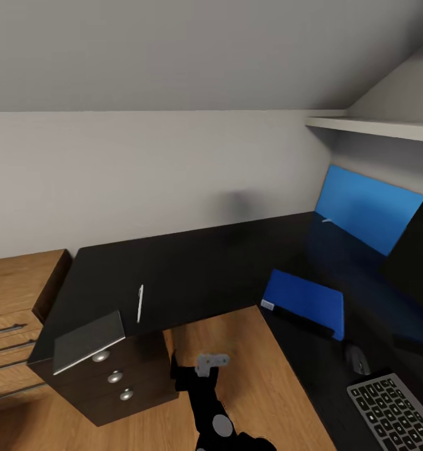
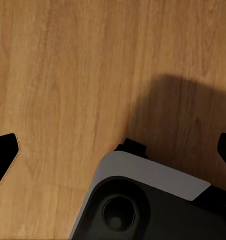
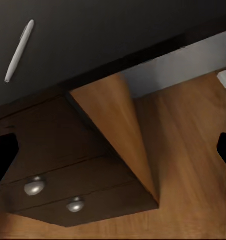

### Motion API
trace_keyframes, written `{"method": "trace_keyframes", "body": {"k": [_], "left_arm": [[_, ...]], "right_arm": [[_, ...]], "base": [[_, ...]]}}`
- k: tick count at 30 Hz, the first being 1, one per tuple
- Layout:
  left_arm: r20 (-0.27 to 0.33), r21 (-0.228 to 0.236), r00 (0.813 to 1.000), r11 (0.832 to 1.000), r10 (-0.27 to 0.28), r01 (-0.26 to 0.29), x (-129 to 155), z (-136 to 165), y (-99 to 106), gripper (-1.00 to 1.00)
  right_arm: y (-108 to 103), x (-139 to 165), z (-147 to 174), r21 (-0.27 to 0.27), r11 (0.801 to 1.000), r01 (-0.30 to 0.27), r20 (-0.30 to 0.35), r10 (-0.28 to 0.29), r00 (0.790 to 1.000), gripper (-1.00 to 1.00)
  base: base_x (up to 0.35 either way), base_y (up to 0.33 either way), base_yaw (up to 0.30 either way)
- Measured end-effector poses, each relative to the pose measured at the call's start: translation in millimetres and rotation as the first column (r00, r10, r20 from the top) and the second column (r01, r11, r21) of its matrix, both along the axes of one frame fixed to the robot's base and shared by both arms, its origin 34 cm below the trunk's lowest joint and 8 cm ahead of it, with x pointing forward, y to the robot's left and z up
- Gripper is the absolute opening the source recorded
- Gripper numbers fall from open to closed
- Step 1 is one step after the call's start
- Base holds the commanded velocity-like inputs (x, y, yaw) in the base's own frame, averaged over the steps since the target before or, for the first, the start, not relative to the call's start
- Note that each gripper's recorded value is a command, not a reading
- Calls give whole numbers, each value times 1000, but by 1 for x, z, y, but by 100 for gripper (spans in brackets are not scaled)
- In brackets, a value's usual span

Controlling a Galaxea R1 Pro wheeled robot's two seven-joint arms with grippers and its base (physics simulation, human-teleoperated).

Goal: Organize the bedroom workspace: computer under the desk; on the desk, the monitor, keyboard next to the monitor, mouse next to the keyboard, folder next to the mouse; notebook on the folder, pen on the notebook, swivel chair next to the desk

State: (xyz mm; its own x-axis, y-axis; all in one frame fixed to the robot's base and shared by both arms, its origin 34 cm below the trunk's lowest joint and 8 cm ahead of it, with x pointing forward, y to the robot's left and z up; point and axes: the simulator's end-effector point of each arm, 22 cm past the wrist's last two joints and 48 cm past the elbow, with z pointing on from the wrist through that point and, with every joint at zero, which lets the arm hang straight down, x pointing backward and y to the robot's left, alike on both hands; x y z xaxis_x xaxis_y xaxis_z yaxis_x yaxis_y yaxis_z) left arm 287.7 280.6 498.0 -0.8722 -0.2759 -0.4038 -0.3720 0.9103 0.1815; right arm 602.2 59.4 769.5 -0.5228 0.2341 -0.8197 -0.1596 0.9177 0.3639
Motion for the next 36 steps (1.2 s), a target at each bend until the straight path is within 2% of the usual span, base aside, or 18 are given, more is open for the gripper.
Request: {"method": "trace_keyframes", "body": {"k": [6, 12, 17, 24, 25, 27, 29, 32, 34, 36], "left_arm": [[0, 0, 1000, 1000, 1, -1, 0, 0, 0, 100], [1, 1, 1000, 1000, 2, -2, 0, 0, 1, 100], [1, 1, 1000, 1000, 2, -2, 0, 0, 1, 100], [1, 1, 1000, 1000, 1, -1, 0, 0, 0, 100], [1, 1, 1000, 1000, 1, -1, 0, 0, 0, 100], [1, 1, 1000, 1000, 0, 0, 0, 0, 0, 100], [1, 1, 1000, 1000, 0, 0, 0, 0, 0, 100], [2, 0, 1000, 1000, -1, 1, 1, 0, 0, 100], [3, 0, 1000, 1000, -1, 1, 1, 0, 0, 100], [4, -2, 1000, 1000, 0, 0, 1, 0, -2, 100]], "right_arm": [[-14, -13, -33, -86, 996, -7, -30, 5, 1000, 100], [-41, -23, -73, -186, 983, -1, -77, -14, 997, 100], [-57, -31, -94, -236, 972, -3, -105, -22, 994, 100], [-82, -44, -122, -304, 953, 1, -141, -46, 989, 100], [-109, -49, -140, -347, 937, 40, -134, -91, 987, 100], [-138, -52, -153, -388, 917, 90, -103, -141, 985, 100], [-159, -54, -158, -409, 903, 134, -67, -176, 982, 100], [-174, -57, -160, -422, 890, 173, -29, -204, 978, 100], [-169, -58, -161, -412, 896, 164, -27, -192, 981, 100], [-160, -59, -162, -391, 911, 133, -32, -158, 987, 100]], "base": [[0, 283, 0], [0, 306, 0], [0, 294, 0], [0, 94, 20], [0, 23, 156], [0, 13, 208], [0, 7, 242], [0, 2, 267], [0, 1, 275], [0, 0, 277]]}}
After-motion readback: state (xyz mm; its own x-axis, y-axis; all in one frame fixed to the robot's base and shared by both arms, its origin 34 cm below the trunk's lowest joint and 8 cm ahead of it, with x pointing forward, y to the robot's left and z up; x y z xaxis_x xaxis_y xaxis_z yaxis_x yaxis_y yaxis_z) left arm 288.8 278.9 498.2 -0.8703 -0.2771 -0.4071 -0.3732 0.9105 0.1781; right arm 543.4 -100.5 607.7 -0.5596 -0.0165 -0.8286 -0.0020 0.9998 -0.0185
